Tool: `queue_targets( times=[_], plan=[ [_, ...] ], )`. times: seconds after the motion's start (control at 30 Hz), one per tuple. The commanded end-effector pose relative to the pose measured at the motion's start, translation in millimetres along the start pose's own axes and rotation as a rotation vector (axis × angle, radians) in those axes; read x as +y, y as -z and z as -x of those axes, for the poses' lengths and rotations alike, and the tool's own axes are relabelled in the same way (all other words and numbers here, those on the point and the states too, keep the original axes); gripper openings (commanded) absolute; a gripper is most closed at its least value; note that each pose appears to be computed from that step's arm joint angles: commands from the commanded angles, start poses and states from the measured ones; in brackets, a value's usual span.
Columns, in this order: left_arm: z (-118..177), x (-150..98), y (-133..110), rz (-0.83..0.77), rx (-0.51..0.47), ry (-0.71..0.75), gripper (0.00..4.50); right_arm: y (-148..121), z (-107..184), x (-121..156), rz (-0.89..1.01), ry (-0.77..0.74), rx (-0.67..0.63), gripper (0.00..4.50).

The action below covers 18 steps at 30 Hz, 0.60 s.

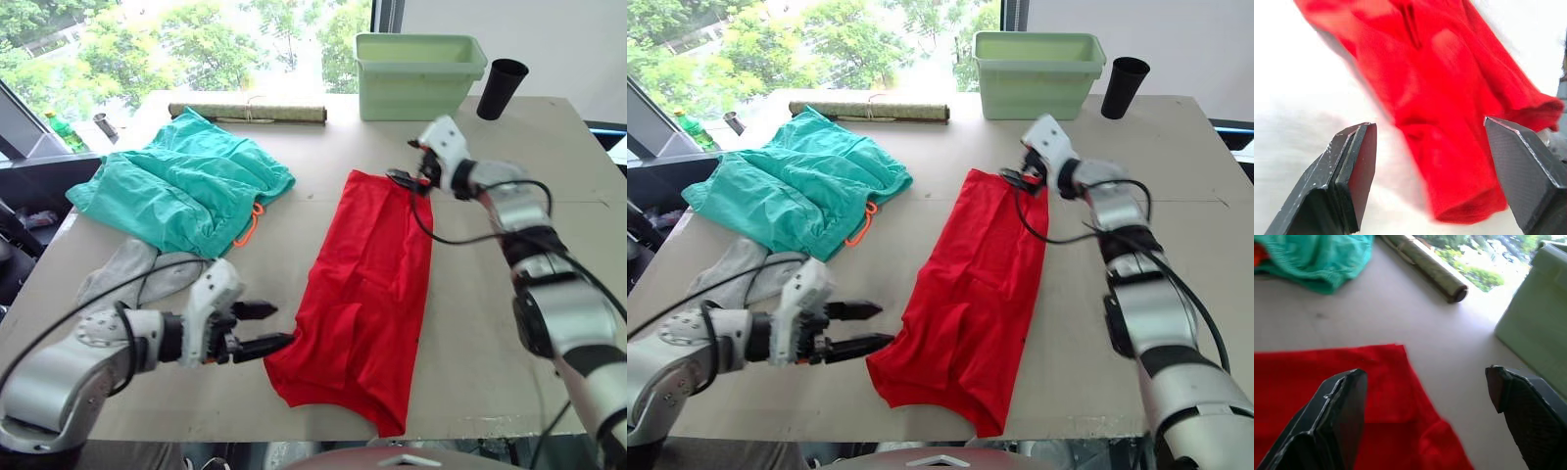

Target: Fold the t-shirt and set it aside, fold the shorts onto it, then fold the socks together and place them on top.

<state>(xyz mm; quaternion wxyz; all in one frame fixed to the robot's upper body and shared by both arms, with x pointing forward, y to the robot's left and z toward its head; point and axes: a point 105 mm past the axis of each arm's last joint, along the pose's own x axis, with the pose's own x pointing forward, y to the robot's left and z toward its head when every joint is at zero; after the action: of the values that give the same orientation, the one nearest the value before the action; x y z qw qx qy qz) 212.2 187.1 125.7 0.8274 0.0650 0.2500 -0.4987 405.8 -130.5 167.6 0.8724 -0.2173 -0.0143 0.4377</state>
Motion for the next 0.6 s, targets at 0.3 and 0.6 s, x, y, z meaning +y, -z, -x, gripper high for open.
queue_targets(
  times=[0.3, 0.6],
  plan=[
    [-2.4, 59.1, -17.2, -0.837, 0.076, 0.031, 3.76, 23.5, 135.5, 115.8, 0.025, -0.194, 0.09, 4.3],
    [-37.7, 41.4, -2.1, -1.224, 0.085, 0.404, 3.76, 42.9, 160.6, 171.8, 0.301, -0.325, 0.107, 4.3]
  ],
)
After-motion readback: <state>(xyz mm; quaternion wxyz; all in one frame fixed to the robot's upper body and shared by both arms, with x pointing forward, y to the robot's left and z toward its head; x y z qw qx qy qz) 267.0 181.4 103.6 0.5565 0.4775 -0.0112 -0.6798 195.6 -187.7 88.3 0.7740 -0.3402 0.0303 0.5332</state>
